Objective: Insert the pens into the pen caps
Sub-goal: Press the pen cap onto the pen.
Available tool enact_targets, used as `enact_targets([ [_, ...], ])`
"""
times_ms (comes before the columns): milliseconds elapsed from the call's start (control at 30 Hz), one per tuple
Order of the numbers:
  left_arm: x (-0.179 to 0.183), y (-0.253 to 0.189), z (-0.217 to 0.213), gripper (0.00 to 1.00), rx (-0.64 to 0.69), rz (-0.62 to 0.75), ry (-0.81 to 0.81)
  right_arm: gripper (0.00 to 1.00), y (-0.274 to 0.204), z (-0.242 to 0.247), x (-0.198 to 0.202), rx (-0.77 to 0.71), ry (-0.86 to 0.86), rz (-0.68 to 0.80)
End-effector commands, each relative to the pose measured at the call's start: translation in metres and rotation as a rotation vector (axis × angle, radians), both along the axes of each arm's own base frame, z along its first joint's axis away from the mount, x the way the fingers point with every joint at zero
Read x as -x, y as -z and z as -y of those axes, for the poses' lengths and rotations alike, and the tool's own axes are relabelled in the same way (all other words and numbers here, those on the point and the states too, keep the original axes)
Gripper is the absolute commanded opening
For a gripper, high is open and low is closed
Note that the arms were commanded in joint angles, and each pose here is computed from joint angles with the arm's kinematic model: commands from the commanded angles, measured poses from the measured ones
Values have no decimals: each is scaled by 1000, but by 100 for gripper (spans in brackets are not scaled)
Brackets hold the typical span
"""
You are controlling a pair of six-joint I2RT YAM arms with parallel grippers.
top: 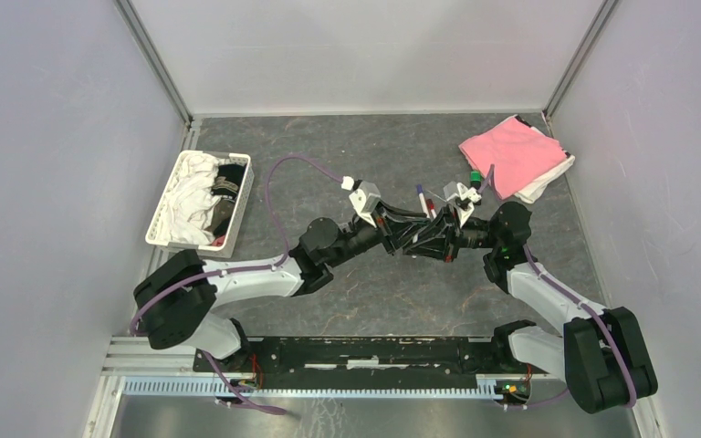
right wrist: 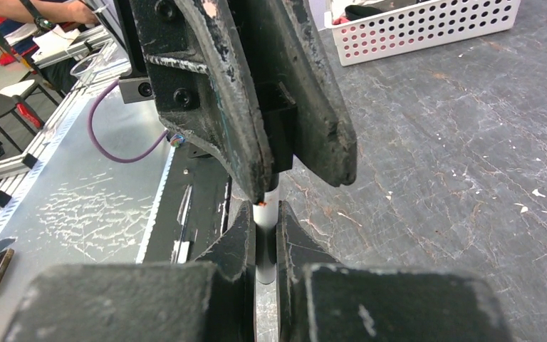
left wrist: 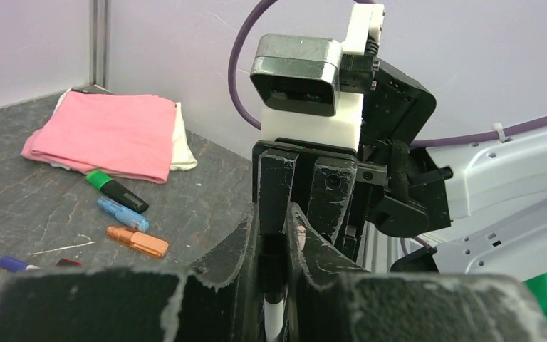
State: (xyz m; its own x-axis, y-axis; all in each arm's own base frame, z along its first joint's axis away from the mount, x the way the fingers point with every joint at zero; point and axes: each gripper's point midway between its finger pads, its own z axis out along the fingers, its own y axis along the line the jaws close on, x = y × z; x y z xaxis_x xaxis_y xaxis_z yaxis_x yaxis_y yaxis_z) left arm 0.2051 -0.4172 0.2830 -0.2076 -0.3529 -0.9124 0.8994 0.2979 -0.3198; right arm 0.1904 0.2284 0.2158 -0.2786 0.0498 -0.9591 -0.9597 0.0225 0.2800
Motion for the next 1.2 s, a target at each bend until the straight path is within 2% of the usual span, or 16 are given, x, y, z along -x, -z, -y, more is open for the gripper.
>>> enact_targets([
  [0, 63, 114, 8, 2, -310, -178, 250, 0, -49, 4, -30, -71, 126, 244],
  [500, 79, 185, -9, 2, -460, -232, 253, 0, -64, 4, -49, -77, 164, 218],
  [733, 100, 231, -26, 2, -568, -278, 285, 0, -99, 8, -64, -116, 205, 277],
  [933, 115, 238, -34, 2, -550, -302, 331, 0, -108, 15, -69, -150, 234, 280],
  [1167, 132, 259, -31, 2, -603, -322, 406, 0, -115, 15, -68, -157, 234, 313],
])
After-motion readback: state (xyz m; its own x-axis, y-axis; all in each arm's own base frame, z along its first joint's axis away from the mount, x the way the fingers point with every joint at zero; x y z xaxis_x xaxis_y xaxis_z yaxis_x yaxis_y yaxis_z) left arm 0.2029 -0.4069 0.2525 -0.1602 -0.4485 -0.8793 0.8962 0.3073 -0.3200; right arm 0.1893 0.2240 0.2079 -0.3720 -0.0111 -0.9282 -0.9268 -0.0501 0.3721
